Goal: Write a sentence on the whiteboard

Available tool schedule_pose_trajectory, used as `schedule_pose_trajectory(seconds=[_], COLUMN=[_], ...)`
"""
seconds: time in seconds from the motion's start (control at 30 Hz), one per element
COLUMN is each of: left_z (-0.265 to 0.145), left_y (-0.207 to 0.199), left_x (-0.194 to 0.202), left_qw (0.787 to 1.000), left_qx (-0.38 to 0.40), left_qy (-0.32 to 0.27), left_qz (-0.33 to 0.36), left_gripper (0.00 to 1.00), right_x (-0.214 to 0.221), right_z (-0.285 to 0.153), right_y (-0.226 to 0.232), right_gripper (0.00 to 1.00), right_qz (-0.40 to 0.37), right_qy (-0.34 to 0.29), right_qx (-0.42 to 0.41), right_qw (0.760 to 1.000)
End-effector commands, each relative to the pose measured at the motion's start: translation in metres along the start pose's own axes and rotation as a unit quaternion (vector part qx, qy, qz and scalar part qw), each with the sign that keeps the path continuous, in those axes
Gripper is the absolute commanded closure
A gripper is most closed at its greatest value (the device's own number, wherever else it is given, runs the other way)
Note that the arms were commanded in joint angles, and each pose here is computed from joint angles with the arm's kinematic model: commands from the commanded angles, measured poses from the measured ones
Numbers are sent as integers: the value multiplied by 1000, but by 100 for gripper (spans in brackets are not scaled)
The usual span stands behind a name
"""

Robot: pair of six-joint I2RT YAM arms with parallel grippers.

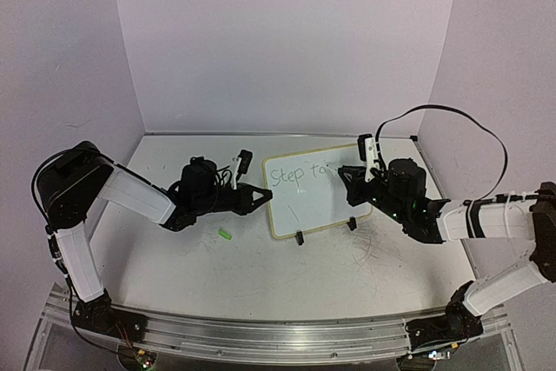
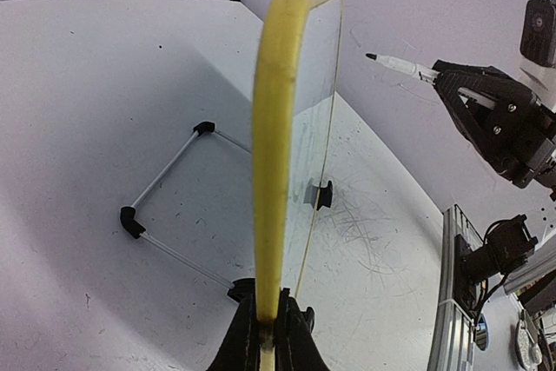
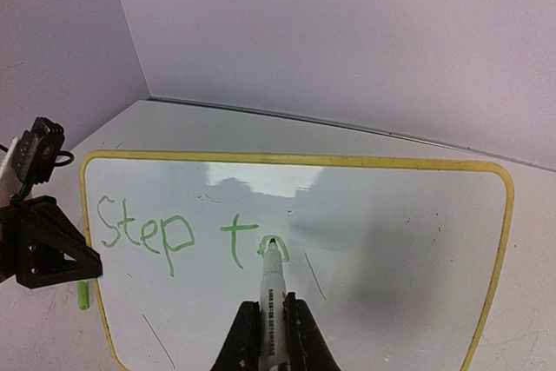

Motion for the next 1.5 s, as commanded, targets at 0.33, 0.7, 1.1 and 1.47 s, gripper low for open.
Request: schedule_pose_trajectory(seconds=[0.33, 0.7, 1.1, 1.47], left_z=[0, 0, -5, -5], left_y=[-2, 1, 1, -1], left_x=[-15, -18, -20, -19], left_qw=[1000, 999, 998, 998], left_qx=[-15, -29, -39, -32], left_qy=[-25, -37, -46, -41], left_qz=[3, 12, 25, 28], left_gripper=[100, 100, 100, 100], right_x=[-5, -5, -5, -12], right_z=[-5, -5, 3, 10], right_y=[-2, -5, -3, -4], right_gripper=[100, 100, 100, 100], right_qz=[-4, -5, -6, 0], right_qy=[-15, -14, -10, -27], right_qx=[8, 18, 18, 26], right_qw=[1000, 1000, 1000, 999])
Point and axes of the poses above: each gripper's point midway between its finger pads, its own z axis out along the fingers, its own y axis along the line the jaws close on, x = y × z, the point moved 5 cm from there along -z, back along the fingers, and after that the axes turned 13 degrees about -z, right-handed, at the moved point
